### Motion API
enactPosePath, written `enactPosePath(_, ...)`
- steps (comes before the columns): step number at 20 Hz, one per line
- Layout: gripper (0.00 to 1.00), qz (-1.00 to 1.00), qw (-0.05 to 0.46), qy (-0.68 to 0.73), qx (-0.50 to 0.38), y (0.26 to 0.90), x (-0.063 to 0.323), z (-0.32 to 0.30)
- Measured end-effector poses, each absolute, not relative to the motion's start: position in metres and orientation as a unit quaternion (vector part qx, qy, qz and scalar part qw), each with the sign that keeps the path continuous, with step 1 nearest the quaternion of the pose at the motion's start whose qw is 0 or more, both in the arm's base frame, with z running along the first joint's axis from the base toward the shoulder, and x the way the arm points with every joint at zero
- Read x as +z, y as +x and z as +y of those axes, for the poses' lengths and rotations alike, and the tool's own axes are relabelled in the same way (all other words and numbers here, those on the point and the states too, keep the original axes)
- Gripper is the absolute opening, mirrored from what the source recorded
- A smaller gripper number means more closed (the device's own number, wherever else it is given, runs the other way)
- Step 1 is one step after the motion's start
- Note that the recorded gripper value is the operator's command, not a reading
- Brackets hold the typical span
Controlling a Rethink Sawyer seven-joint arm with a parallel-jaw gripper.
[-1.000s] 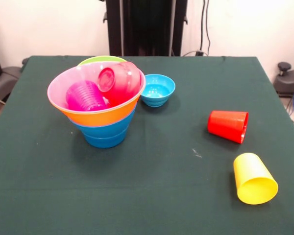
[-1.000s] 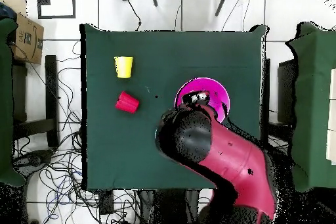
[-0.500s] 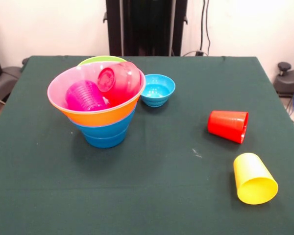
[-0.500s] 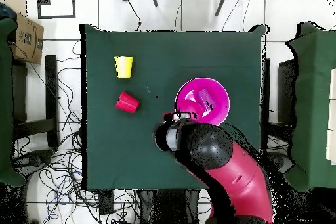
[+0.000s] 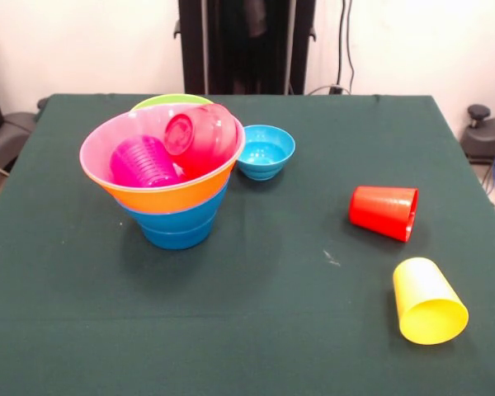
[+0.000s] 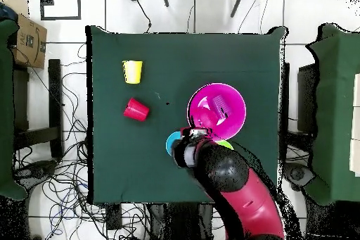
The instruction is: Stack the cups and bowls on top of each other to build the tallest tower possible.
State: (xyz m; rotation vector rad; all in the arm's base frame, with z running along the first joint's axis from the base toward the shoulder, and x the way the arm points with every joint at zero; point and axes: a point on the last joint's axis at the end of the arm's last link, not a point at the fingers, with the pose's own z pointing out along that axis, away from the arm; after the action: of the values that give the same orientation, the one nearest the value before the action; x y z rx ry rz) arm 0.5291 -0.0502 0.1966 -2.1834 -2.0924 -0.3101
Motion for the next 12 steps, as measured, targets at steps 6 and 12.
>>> enactPosePath(6,1.0,-0.74,-0.099,-0.664,-0.034,0.512,0.153,-0.102)
enactPosePath(12,1.0,-0.779,-0.2,-0.595,0.001,0.495,0.134,-0.129)
